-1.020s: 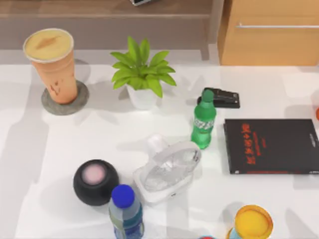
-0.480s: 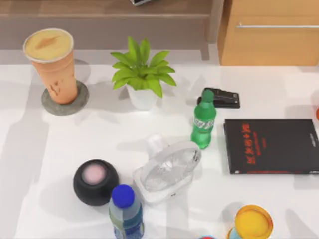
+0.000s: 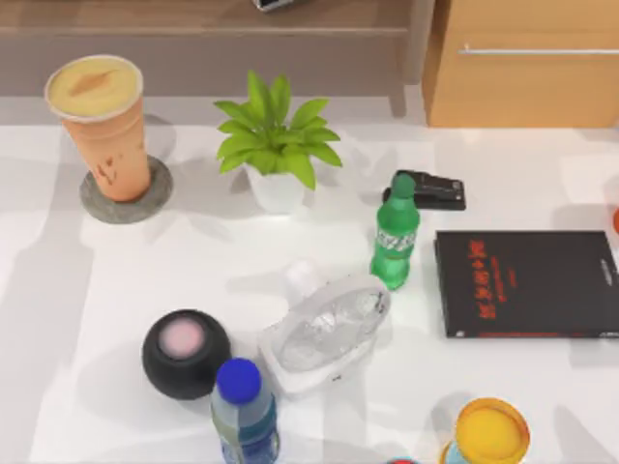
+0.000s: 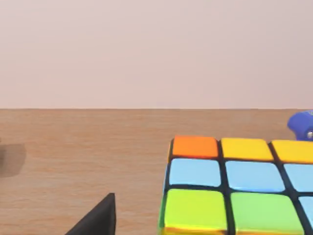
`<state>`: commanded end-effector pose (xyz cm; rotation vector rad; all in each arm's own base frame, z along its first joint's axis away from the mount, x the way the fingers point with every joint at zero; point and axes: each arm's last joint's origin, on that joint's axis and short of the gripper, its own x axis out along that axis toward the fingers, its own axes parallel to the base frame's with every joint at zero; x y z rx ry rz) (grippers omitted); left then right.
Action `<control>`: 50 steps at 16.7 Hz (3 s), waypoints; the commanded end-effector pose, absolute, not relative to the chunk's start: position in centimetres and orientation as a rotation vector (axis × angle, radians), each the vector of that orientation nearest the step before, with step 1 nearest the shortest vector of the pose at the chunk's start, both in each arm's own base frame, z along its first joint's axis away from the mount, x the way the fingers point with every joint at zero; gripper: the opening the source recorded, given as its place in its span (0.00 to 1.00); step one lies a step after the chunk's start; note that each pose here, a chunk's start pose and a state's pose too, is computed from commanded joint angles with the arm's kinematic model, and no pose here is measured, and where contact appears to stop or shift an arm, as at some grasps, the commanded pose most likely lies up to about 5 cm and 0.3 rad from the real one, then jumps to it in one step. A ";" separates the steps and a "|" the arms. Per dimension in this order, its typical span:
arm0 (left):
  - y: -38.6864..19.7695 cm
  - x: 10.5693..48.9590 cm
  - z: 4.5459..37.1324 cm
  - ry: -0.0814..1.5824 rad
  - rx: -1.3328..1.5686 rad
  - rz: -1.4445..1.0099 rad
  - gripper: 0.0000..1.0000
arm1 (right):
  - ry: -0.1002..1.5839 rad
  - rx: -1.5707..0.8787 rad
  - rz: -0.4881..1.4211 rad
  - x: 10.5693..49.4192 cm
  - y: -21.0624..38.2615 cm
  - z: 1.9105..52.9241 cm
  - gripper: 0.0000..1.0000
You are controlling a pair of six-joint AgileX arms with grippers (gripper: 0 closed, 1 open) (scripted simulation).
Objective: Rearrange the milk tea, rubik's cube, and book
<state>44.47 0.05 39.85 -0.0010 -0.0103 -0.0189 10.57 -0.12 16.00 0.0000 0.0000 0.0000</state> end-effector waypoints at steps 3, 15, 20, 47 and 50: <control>0.1 43.3 39.2 0.009 -0.001 -0.019 1.00 | 0.000 0.000 0.000 10.6 -0.1 16.0 1.00; -0.2 37.8 40.3 -0.007 -0.005 -0.028 1.00 | 0.000 0.000 0.000 10.6 -0.1 16.0 1.00; -0.1 26.8 39.1 -0.015 -0.008 -0.021 1.00 | 0.000 0.000 0.000 10.6 -0.1 16.0 1.00; -0.1 10.6 16.0 0.000 0.000 0.000 1.00 | -0.077 -0.005 -0.008 11.3 -0.6 22.1 1.00; -0.1 10.6 16.0 0.000 0.000 0.000 1.00 | -0.088 -0.016 -0.011 13.7 -1.4 26.8 1.00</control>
